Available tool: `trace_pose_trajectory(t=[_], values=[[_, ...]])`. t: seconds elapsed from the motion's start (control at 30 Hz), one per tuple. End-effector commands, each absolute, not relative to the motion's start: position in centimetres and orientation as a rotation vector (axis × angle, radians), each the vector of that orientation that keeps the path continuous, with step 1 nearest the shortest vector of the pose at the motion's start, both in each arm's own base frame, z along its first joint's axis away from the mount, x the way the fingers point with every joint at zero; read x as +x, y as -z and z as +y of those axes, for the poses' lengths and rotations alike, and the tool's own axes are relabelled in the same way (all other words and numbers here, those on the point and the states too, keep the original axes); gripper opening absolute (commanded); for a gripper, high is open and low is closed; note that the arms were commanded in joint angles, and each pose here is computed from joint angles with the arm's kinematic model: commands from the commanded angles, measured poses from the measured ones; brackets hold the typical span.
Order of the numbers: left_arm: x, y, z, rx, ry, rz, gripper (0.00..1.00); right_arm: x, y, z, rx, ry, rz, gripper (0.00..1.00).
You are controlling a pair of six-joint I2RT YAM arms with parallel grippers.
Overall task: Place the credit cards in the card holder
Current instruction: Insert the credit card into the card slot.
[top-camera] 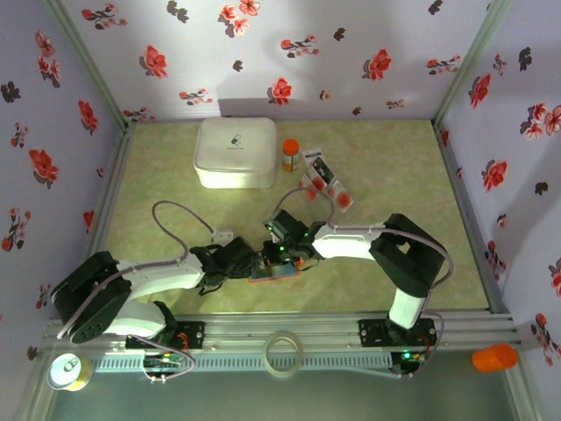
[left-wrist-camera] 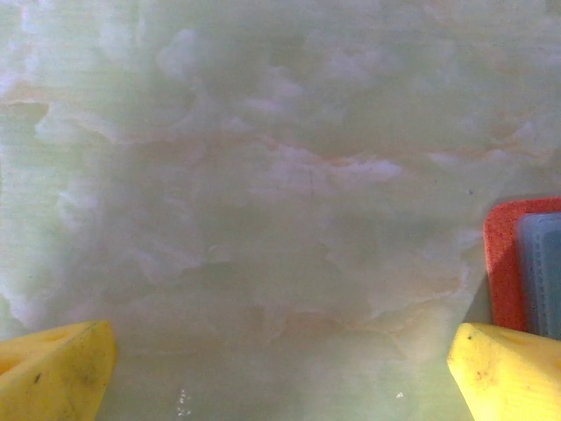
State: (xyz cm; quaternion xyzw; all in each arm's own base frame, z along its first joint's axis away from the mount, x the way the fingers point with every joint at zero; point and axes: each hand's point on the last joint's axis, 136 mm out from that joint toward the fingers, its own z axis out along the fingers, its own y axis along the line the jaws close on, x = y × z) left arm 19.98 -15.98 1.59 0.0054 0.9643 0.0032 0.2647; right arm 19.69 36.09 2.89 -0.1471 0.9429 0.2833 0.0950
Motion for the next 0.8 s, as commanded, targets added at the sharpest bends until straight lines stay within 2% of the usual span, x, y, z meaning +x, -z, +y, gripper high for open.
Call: trace_pose_trajectory(t=[0.0,0.23,0.77], values=[[19.7,-0.7,-16.3,0.054,-0.005,2.64,1.0,19.5,-4.0,36.9,-0.444,-0.875,2.778,0.03],[19.6,-0.7,-16.1,0.048,0.0,2.64,1.0,19.9,-5.8,35.2,-0.413,-0.823,2.728,0.04],[19.3,-0.6,-15.7,0.04,-0.001,2.642,1.0,19.7,-2.8,33.7,-0.387,-0.718,2.786,0.01]])
